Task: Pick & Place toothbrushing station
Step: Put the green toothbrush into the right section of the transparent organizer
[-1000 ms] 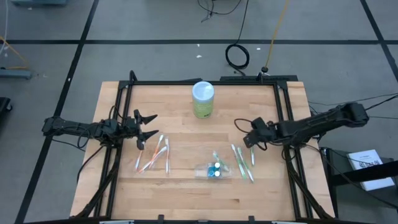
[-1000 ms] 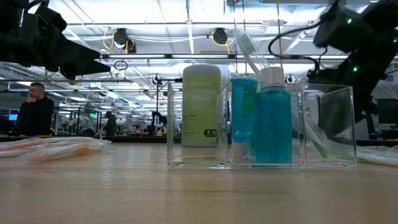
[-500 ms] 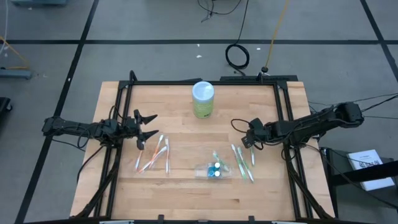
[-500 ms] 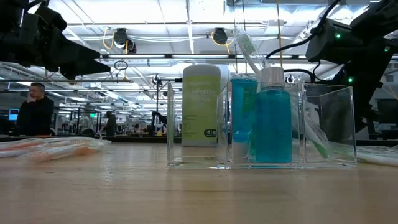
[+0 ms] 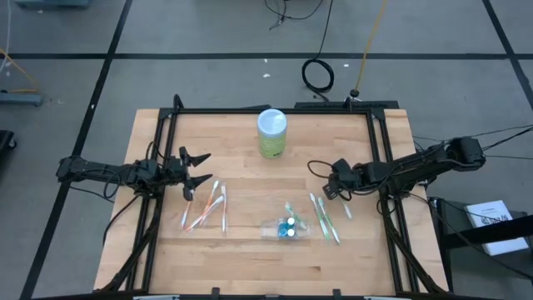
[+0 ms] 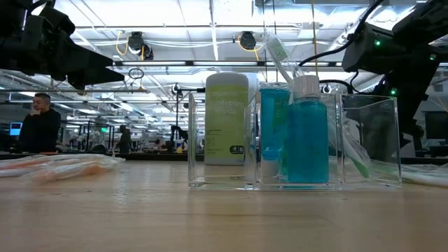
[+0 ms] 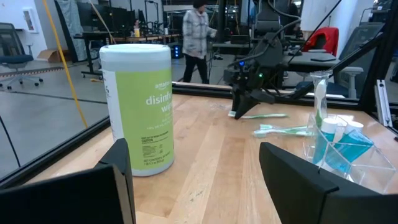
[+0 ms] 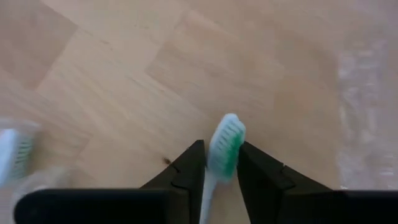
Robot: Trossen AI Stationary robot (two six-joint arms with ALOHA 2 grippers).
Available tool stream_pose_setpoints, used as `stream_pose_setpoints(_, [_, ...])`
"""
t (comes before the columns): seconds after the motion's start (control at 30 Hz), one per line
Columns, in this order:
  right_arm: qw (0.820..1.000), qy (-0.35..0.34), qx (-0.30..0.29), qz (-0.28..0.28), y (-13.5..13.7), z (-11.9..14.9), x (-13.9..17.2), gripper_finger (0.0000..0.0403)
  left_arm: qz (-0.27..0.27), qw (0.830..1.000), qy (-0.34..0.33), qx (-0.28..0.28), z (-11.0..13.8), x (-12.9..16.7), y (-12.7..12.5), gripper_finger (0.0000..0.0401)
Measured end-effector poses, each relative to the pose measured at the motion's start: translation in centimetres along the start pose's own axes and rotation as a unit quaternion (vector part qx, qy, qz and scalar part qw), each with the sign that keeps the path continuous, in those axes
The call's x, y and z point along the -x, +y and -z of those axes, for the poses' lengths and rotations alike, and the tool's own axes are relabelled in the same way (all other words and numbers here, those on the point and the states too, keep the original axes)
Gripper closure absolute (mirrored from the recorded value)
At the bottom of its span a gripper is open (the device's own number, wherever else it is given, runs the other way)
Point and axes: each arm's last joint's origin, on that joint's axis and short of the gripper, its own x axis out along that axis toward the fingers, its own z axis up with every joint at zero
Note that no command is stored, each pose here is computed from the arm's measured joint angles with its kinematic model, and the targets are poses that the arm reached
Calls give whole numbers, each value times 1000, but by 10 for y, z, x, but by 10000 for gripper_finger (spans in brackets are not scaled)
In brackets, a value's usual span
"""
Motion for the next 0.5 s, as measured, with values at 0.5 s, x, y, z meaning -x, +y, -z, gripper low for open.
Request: stream_pose_setpoints(0.5, [990, -70, 87, -88, 19, -12, 2, 358, 0, 1000, 0, 0, 0, 0, 0, 176])
